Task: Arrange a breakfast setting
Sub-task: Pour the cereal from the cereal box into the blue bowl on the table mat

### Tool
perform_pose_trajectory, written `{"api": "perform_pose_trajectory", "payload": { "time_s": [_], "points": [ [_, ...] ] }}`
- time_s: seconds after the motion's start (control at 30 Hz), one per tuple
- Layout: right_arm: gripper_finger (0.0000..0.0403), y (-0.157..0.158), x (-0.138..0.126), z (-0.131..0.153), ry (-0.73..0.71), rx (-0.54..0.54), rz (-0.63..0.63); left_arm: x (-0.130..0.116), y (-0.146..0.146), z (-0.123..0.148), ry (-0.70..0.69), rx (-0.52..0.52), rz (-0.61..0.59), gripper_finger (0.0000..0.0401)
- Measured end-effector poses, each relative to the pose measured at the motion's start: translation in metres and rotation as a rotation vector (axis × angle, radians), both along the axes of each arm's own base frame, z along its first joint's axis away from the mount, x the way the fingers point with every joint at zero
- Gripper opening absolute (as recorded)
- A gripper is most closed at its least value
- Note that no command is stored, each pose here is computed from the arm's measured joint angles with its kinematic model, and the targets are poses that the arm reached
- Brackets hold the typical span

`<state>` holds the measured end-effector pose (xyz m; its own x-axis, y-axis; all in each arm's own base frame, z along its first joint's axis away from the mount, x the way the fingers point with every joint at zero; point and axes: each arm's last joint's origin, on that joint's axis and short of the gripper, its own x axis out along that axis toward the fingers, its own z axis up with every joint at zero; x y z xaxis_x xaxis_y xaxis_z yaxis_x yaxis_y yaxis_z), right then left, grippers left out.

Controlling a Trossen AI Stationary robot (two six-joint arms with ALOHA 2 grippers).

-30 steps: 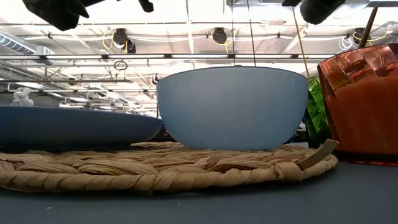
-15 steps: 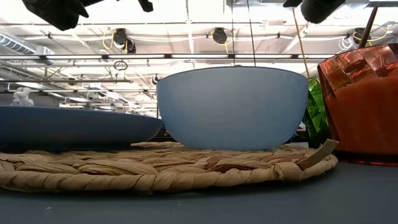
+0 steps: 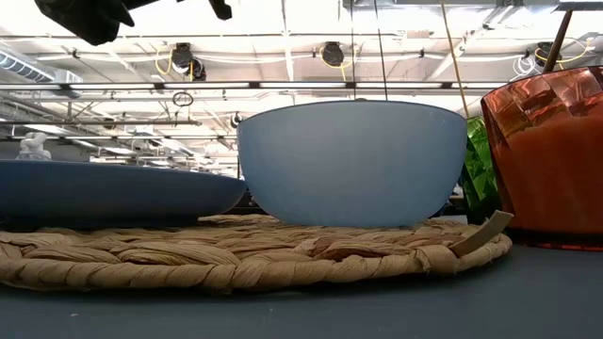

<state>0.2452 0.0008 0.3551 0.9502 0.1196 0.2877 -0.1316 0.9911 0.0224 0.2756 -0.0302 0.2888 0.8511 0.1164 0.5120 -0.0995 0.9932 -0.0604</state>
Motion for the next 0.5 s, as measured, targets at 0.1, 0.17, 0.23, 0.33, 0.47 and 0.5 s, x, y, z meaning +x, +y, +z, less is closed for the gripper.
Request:
{"api": "perform_pose_trajectory", "payload": {
  "time_s": [0.1, 0.17, 0.23, 0.33, 0.47, 0.5],
  "points": [
    [0.0253, 0.0, -0.015, 0.0, 0.1, -0.001, -0.001, -0.003, 0.0, 0.003, 0.038, 0.002, -0.005, 0.0195],
    [0.0253, 0.0, -0.024, -0.001, 0.16, -0.002, -0.002, -0.005, 0.001, 0.005, 0.076, -0.005, -0.013, 0.0195],
    [0.0254, 0.0, -0.033, -0.002, 0.214, -0.001, -0.002, -0.01, 0.001, 0.008, 0.113, -0.009, -0.019, 0.0195],
    [0.0254, 0.0, -0.046, -0.004, 0.284, 0.007, 0.0, -0.018, 0.002, 0.014, 0.164, -0.018, -0.023, 0.0195],
    [0.0254, 0.001, -0.058, -0.008, 0.368, 0.027, 0.003, -0.034, 0.003, 0.02, 0.254, -0.017, -0.029, 0.0195],
    [0.0254, 0.001, -0.06, -0.009, 0.387, 0.038, 0.003, -0.038, 0.004, 0.021, 0.282, -0.017, -0.031, 0.0195]
  ]
}}
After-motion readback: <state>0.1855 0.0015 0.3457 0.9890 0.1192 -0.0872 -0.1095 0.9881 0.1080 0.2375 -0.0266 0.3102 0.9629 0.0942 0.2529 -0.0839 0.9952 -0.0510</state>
